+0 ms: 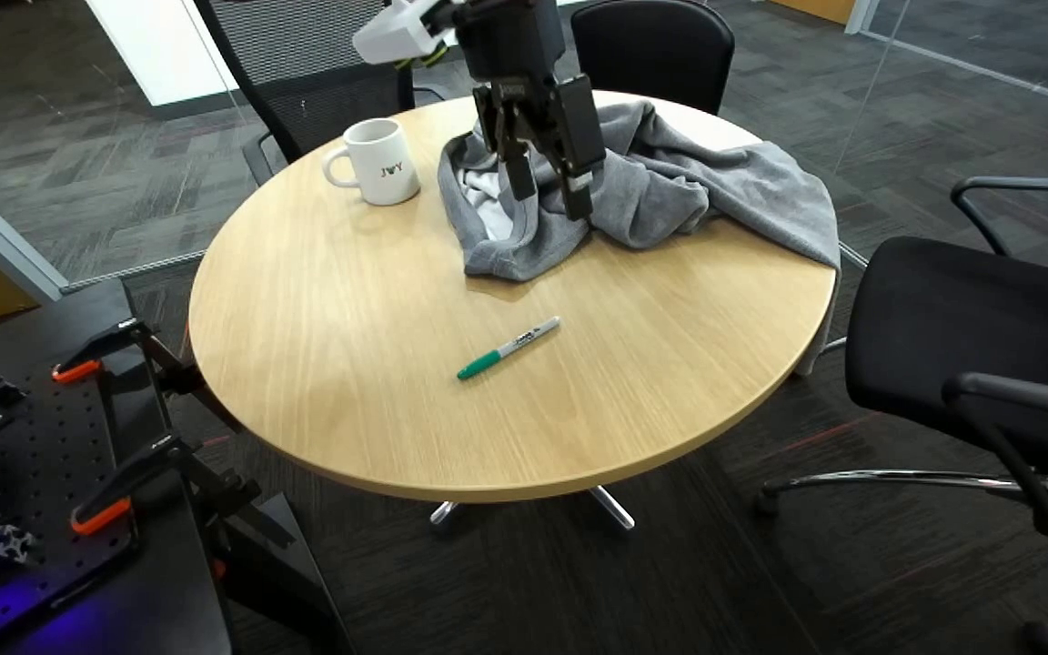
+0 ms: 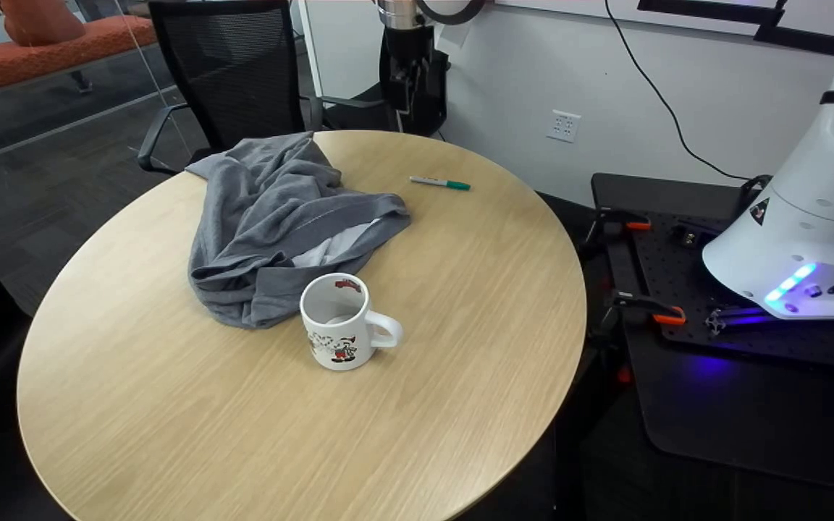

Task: Pick the marker from the cup and put it on the table

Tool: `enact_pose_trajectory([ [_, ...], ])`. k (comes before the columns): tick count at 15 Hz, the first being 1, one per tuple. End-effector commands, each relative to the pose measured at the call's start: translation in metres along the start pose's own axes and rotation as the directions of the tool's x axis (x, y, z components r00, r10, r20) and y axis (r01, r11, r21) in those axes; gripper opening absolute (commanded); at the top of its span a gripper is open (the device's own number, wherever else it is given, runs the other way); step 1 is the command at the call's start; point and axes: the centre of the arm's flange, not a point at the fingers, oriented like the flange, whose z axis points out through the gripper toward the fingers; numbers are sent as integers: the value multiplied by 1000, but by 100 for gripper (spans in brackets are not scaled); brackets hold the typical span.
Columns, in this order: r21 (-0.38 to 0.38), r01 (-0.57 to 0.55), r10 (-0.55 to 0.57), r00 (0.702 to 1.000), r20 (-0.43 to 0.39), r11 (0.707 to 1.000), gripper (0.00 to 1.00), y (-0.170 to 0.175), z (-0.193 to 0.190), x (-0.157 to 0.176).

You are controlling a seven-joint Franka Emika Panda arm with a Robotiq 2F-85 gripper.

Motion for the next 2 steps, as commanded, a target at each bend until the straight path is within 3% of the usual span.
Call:
enact_pose_trajectory([
  [1, 0, 0, 0, 1000, 0, 1000, 100, 0, 0, 0],
  [2, 0, 0, 0, 1000, 0, 1000, 100, 0, 0, 0],
])
